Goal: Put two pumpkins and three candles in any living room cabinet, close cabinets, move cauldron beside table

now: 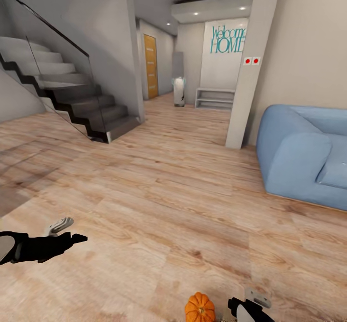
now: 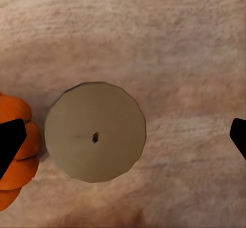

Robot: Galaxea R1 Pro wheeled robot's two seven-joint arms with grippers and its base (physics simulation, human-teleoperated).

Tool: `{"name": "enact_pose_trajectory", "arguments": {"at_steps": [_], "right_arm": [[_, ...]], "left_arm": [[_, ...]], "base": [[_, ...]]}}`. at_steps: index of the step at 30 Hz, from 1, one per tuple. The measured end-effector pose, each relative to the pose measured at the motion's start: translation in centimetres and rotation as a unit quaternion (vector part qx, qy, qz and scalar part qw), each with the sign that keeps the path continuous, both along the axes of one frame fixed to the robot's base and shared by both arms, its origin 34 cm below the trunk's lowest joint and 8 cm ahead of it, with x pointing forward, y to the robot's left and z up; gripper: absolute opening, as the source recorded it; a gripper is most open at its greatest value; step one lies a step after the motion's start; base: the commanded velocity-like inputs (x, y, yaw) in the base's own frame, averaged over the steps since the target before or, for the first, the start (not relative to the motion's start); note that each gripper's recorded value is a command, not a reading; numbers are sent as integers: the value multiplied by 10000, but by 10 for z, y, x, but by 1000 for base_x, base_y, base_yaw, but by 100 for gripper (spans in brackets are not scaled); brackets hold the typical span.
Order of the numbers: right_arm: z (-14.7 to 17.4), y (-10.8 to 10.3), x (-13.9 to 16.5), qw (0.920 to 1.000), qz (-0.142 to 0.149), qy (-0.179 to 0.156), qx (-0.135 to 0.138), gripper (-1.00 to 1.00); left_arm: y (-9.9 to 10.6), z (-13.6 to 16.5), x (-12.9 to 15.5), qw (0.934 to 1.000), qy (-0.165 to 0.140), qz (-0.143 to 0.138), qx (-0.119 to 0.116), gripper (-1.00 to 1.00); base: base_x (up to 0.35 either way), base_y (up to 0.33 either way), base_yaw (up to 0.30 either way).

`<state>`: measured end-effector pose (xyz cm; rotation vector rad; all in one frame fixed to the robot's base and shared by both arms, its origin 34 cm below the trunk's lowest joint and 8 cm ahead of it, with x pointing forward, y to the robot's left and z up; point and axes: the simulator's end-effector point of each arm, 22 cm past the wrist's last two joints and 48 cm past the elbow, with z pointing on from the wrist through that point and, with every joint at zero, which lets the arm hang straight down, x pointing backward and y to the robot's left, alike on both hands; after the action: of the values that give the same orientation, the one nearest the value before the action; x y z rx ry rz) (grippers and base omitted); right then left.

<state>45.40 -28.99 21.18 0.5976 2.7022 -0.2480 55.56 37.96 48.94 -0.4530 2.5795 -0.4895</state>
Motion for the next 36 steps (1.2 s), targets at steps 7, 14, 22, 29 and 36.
{"name": "enact_pose_trajectory", "arguments": {"at_steps": [7,14,22,29,36], "right_arm": [[-6,7,-1,9999,63,9,136,100],[-17,12,-4,9995,130,34,289,100],[-26,7,-7,9997,56,-9,230,100],[-38,6,-16,9997,42,122,221,100],[-40,7,-18,9996,66,156,214,100]], "left_arm": [[0,-6,0,10000,56,5,-1,100],[0,-20,-1,9998,202,5,-1,100],[0,-37,-3,9993,368,-1,0,100],[0,-51,-4,9987,512,-2,0,100],[0,-55,-5,9985,552,-2,-1,100]], "base": [[0,0,0],[0,0,0],[0,0,0],[0,0,0],[0,0,0]]}}
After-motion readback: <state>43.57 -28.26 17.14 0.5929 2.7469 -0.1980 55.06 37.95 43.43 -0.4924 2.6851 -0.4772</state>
